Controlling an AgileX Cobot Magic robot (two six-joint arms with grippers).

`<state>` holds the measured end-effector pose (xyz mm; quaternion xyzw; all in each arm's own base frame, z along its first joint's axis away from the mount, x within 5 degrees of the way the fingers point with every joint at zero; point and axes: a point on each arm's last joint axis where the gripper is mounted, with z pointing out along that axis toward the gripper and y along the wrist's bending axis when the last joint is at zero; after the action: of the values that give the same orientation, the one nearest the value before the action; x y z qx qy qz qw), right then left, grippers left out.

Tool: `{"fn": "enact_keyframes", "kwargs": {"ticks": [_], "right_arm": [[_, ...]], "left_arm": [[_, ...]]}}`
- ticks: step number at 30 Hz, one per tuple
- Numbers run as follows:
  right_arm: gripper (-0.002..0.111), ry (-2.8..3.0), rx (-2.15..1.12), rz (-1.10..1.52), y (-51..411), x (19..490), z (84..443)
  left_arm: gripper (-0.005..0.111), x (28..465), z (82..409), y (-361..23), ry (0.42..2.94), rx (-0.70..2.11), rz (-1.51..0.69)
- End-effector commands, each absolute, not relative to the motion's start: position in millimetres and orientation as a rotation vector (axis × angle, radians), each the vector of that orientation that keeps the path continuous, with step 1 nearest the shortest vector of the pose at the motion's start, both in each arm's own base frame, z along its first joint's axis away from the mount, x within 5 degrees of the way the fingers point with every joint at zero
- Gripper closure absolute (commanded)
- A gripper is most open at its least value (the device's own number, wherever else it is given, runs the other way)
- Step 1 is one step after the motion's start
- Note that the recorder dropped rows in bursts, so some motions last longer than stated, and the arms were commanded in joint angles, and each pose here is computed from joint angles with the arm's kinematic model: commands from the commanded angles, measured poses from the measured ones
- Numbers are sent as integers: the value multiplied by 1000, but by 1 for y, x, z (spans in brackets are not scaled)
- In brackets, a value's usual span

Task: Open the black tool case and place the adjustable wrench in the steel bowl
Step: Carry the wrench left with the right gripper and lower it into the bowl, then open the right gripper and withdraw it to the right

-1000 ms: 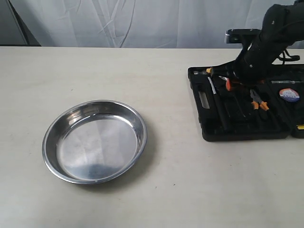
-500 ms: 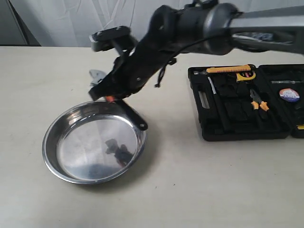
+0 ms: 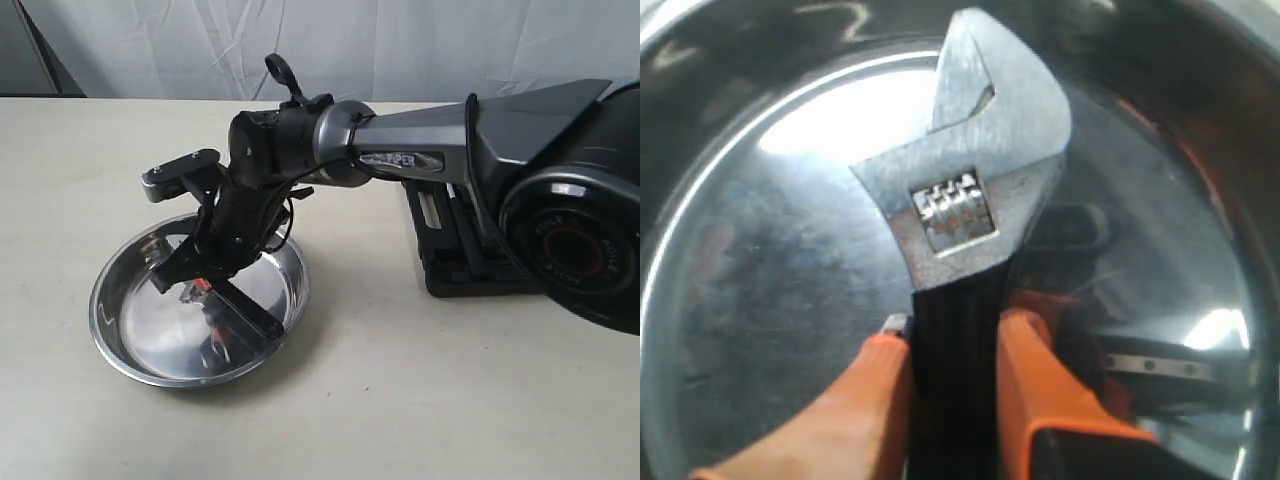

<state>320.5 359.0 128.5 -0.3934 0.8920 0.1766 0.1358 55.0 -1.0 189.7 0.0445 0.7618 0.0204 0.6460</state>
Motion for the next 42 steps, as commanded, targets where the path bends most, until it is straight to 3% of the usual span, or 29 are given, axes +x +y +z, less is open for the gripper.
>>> {"fn": "enact_keyframes", "kwargs": {"ticks": [1,4,6,10,12,23,34,39,42], "right_arm": [[103,2582,-1114,415,354,326,134],[71,2588,-1117,414,354,325,134],[61,2591,-1120,413,353,325,135],[88,2581,-1120,423,352,323,151],[109,2546,-1120,424,350,322,168],[108,2313,-1074,394,321,303,288],[108,2277,-892,247,252,258,338],[108,2198,-788,357,208,212,357],[108,2234,-756,411,184,185,351]], "left_arm": [[106,55,192,-1,1719,100,39],[106,55,192,-1,1719,100,39],[106,55,192,-1,1719,100,39],[106,55,192,-1,1719,100,39],[106,55,192,-1,1719,100,39],[106,55,192,-1,1719,100,39],[106,55,192,-1,1719,100,39],[106,55,192,-1,1719,100,39],[106,55,192,-1,1719,100,39]]}}
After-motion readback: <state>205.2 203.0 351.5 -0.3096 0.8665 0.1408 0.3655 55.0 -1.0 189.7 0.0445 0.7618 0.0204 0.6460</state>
